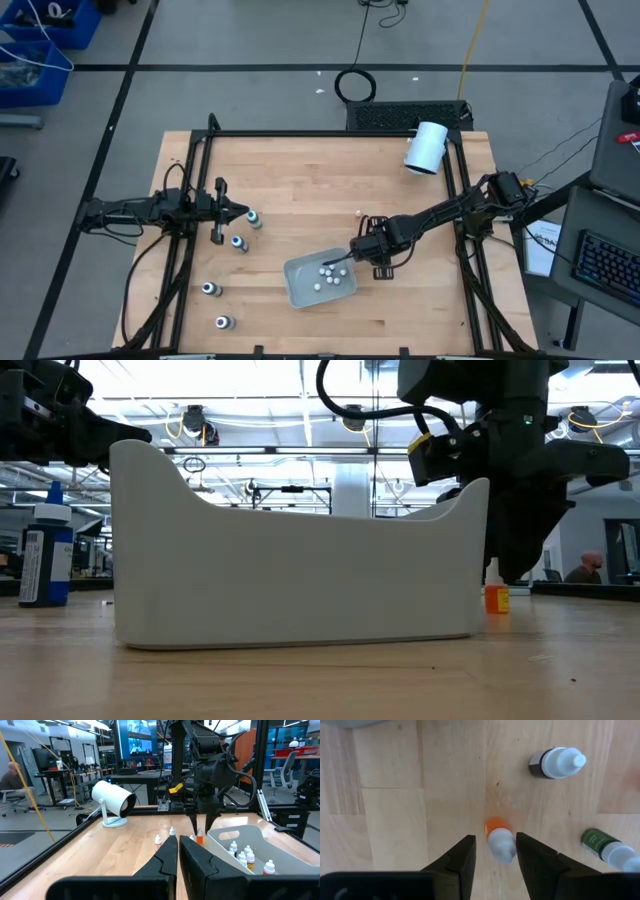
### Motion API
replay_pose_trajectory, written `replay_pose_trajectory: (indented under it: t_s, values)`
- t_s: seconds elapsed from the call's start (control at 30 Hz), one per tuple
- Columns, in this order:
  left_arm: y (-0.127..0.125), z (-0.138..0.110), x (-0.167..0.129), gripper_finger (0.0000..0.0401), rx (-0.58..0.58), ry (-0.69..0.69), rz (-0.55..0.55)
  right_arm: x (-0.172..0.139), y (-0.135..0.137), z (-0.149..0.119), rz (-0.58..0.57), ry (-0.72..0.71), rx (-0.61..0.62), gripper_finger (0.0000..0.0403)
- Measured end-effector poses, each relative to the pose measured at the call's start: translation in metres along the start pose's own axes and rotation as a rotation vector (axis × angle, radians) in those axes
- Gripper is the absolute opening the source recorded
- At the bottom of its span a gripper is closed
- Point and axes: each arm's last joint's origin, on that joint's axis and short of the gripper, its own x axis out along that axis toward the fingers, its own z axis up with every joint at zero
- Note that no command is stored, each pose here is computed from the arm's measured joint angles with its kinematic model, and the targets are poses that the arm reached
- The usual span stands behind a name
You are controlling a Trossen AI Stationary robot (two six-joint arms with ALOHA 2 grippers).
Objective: Pick & Place food coloring
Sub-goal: Put the small orange food coloring bottle in the gray bin
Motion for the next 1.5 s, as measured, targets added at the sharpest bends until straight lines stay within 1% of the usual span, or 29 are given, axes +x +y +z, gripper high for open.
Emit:
replay_pose_trajectory:
  t_s: [0.1, 0.3, 0.43, 0.5, 0.63, 0.7, 0.83, 0.93, 1.03, 1.27, 1.4, 1.5]
  values:
    - [0.000, 0.000, 0.000, 0.0026, 0.000, 0.000, 0.000, 0.000, 0.000, 0.000, -0.002, -0.001, -0.001, 0.0106]
    - [0.000, 0.000, 0.000, 0.0026, 0.000, 0.000, 0.000, 0.000, 0.000, 0.000, -0.003, -0.002, -0.009, 0.0041]
    - [0.000, 0.000, 0.000, 0.0026, 0.000, 0.000, 0.000, -0.001, 0.000, 0.001, -0.001, -0.005, -0.025, 0.0040]
    - [0.000, 0.000, 0.000, 0.0026, 0.000, 0.000, 0.000, -0.005, 0.001, 0.001, 0.000, -0.006, -0.029, 0.0040]
    - [0.000, 0.000, 0.000, 0.0026, 0.000, 0.000, 0.000, -0.033, 0.005, 0.008, 0.010, -0.059, -0.040, 0.0040]
    - [0.000, 0.000, 0.000, 0.0026, 0.000, 0.000, 0.000, -0.051, 0.009, 0.013, -0.013, -0.113, -0.054, 0.0040]
    - [0.000, 0.000, 0.000, 0.0026, 0.000, 0.000, 0.000, -0.084, 0.018, 0.025, -0.040, -0.215, -0.113, 0.0040]
    - [0.000, 0.000, 0.000, 0.0026, 0.000, 0.000, 0.000, -0.097, 0.025, 0.037, -0.039, -0.273, -0.167, 0.0040]
    - [0.000, 0.000, 0.000, 0.0026, 0.000, -0.001, 0.000, -0.096, 0.031, 0.049, -0.040, -0.281, -0.224, 0.0040]
    - [0.000, 0.000, 0.000, 0.0026, 0.000, 0.000, 0.000, -0.083, 0.036, 0.083, -0.037, -0.232, -0.337, 0.0040]
    - [0.000, 0.000, 0.000, 0.0026, 0.000, 0.001, 0.000, -0.072, 0.031, 0.099, -0.018, -0.195, -0.366, 0.0040]
    - [0.000, 0.000, 0.000, 0.0026, 0.000, 0.000, 0.000, -0.060, 0.024, 0.106, -0.011, -0.158, -0.368, 0.0040]
